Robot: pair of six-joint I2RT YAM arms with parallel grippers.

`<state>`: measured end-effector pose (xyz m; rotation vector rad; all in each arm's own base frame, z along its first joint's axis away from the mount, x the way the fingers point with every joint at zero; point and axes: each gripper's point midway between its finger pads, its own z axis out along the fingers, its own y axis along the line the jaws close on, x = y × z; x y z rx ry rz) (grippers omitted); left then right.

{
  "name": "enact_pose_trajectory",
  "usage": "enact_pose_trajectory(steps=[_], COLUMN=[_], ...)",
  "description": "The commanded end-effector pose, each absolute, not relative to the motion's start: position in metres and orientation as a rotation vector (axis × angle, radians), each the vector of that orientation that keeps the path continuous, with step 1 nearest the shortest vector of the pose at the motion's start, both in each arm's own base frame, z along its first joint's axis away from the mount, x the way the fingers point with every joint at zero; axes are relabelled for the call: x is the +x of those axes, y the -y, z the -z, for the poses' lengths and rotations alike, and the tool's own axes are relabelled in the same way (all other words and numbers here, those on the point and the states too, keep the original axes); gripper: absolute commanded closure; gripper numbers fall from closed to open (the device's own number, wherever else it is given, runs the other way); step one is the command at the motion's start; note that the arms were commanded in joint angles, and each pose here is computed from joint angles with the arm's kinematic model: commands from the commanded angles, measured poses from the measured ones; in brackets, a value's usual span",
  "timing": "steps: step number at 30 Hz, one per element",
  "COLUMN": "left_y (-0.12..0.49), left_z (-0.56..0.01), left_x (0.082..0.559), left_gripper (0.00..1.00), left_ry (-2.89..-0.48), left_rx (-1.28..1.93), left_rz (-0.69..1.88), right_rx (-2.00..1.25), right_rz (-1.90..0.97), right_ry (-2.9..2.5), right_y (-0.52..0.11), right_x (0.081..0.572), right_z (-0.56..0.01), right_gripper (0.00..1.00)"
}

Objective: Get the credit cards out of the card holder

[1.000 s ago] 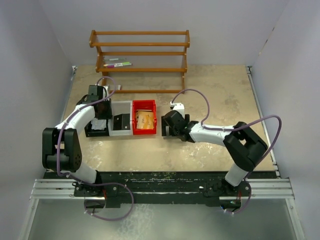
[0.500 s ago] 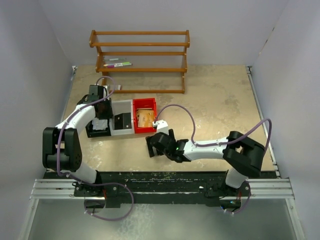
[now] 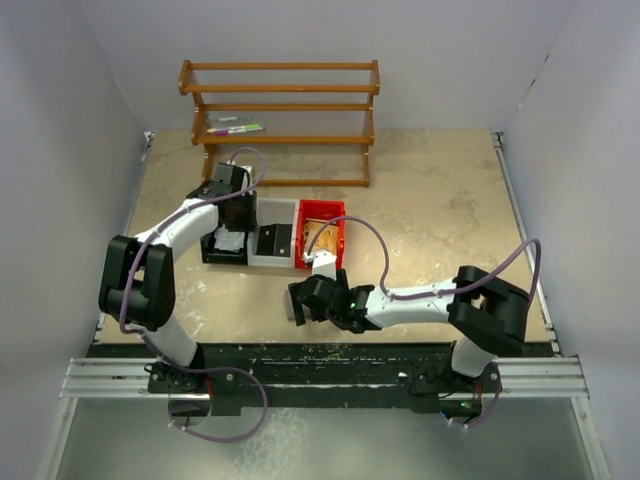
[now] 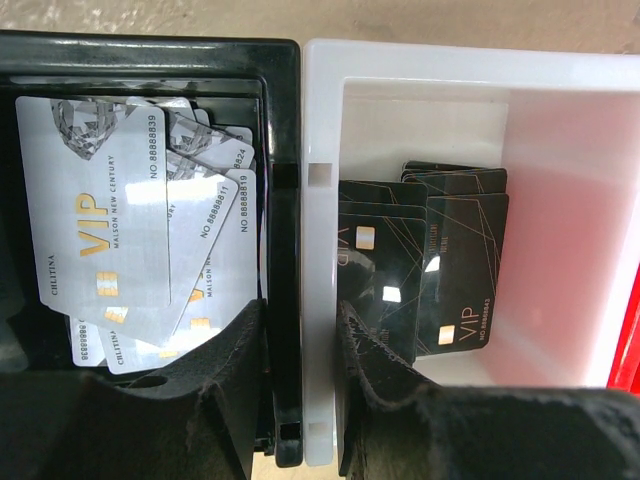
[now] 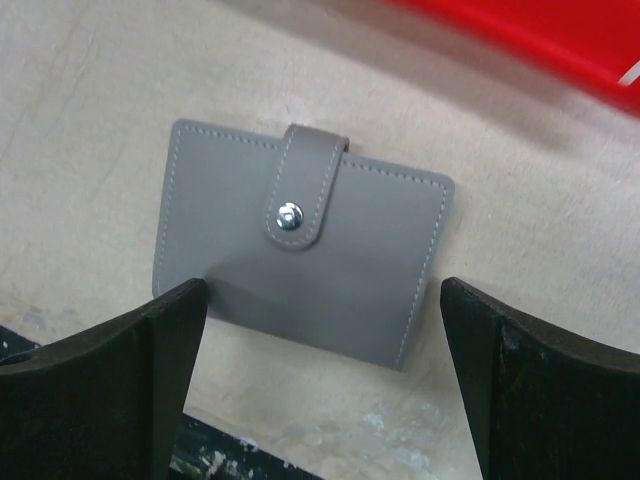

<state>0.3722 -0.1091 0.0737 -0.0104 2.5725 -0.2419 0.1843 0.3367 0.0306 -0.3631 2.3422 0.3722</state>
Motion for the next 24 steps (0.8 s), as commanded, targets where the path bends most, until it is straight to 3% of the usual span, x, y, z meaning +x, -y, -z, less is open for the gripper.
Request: enact_pose_trajectory(steps=[1,4,5,7,11,19,24], left_y=[0.143,0.144,0.145,0.149,0.152,0.138,0.111], left_z=[-0.114,-0.122,-0.126,-0.137,-0.167,-0.227,-0.248], left_x=[0.405,0.405,0.404,0.399,0.384,0.339,0.316], left_gripper=[0.73,0.66,0.59,0.29,0.01,0.01,0.01], left_ry=[-2.435,-2.417,-2.415,-2.413,-2.386,-2.315,-2.303], left_rx=[-0.061,-0.074,-0.067,-0.04,0.065,0.408,0.528], left_rz=[0.409,0.419,0.432,0.468,0.525,0.638,0.558], right_rx=[-0.334,-0.342,-0.377,-0.488,-0.878,-1.218,-1.472], right_rz=[-0.378,-0.459,-0.493,-0.548,-0.615,-0.707,-0.633], right_ry=[-2.381,-2.353,-2.333,-2.27,-2.092,-1.828,-1.766], right_y=[-0.321,-0.32,-0.322,-0.329,-0.341,-0.331,-0.346], right_x=[0.172,0.167,0.165,0.164,0.157,0.194,0.204], right_z=[-0.042,-0.058,-0.065,-0.08,-0.107,-0.135,-0.115], right_gripper=[0.0,0.01,0.0,0.0,0.0,0.0,0.0])
